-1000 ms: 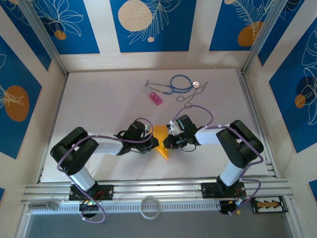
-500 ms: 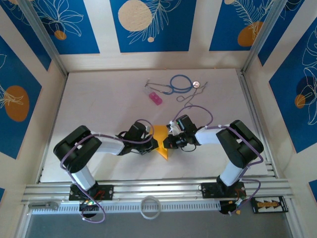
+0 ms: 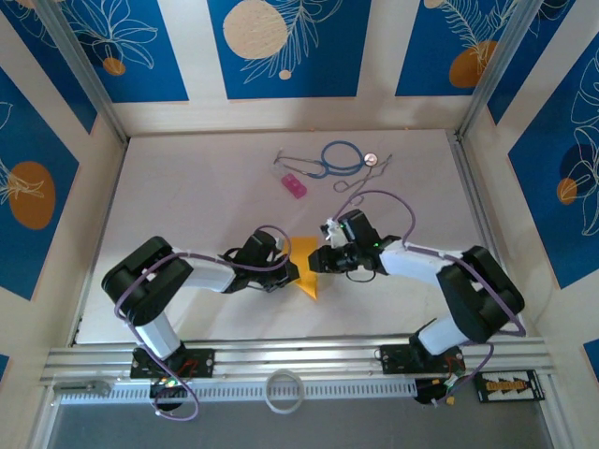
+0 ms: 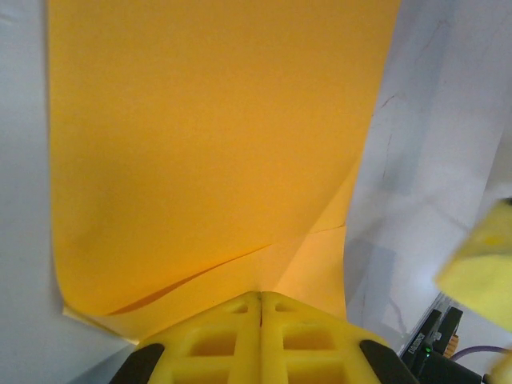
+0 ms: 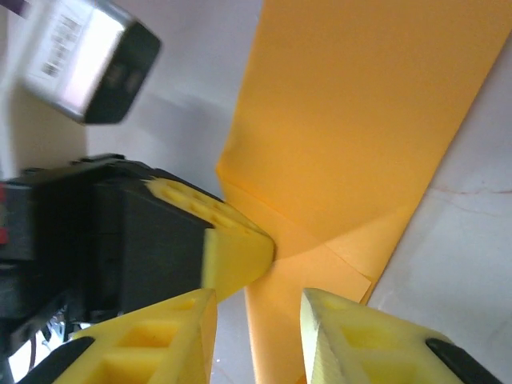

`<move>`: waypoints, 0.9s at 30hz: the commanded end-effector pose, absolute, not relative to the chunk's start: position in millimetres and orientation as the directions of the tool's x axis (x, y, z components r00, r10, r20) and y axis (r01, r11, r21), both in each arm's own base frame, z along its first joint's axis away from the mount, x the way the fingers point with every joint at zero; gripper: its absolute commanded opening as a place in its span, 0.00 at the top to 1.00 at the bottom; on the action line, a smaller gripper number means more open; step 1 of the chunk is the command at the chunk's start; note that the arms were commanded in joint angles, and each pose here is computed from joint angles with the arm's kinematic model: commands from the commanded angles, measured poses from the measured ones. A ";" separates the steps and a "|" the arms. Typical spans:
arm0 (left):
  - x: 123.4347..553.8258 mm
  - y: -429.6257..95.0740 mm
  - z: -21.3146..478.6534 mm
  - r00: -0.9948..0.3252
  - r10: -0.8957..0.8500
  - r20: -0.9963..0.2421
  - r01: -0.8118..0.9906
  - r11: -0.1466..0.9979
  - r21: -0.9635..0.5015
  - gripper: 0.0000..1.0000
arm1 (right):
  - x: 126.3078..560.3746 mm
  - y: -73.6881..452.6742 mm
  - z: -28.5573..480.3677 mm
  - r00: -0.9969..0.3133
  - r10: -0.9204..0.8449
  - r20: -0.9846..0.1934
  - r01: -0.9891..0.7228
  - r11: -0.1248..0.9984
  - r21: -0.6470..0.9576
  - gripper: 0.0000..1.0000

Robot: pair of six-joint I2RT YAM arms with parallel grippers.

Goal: Fold a paper plane with a square sheet of paper (pick it up from the middle)
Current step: Third fold the triangle at the center of the table.

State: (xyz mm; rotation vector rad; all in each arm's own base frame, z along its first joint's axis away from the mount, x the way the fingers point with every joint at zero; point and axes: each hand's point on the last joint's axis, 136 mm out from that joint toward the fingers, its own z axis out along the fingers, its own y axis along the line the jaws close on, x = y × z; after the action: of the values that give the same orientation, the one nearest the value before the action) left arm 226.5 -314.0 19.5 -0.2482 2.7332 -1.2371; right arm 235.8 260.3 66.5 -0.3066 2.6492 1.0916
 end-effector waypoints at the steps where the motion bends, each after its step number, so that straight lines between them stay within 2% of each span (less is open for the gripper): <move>1: 215.5 -302.0 -3.6 -0.981 -0.189 -0.039 -0.109 0.708 -0.698 1.00 | 219.3 255.6 69.5 -0.961 -0.087 -0.263 -0.249 0.686 0.683 0.69; 5: 215.6 -302.8 -3.1 -0.982 -0.187 -0.041 -0.106 0.707 -0.699 1.00 | 195.8 275.1 72.6 -0.963 -0.151 -0.223 -0.268 0.622 0.736 0.80; 9: 215.3 -303.1 -3.7 -0.982 -0.186 -0.039 -0.106 0.707 -0.700 1.00 | 180.0 288.8 60.5 -0.958 -0.217 -0.186 -0.284 0.646 0.708 0.90; 15: 214.9 -303.2 -3.6 -0.982 -0.185 -0.039 -0.106 0.705 -0.701 1.00 | 178.1 291.5 47.1 -0.962 -0.224 -0.156 -0.269 0.688 0.674 0.94; 27: 215.0 -304.0 -2.9 -0.982 -0.184 -0.038 -0.104 0.704 -0.702 1.00 | 175.9 283.1 26.5 -0.971 -0.220 -0.092 -0.230 0.757 0.611 0.96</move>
State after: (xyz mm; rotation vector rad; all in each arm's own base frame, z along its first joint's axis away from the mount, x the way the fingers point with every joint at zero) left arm 226.6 -314.3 19.5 -0.2472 2.7322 -1.2381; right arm 178.1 287.7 32.7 -0.4062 2.8732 1.0822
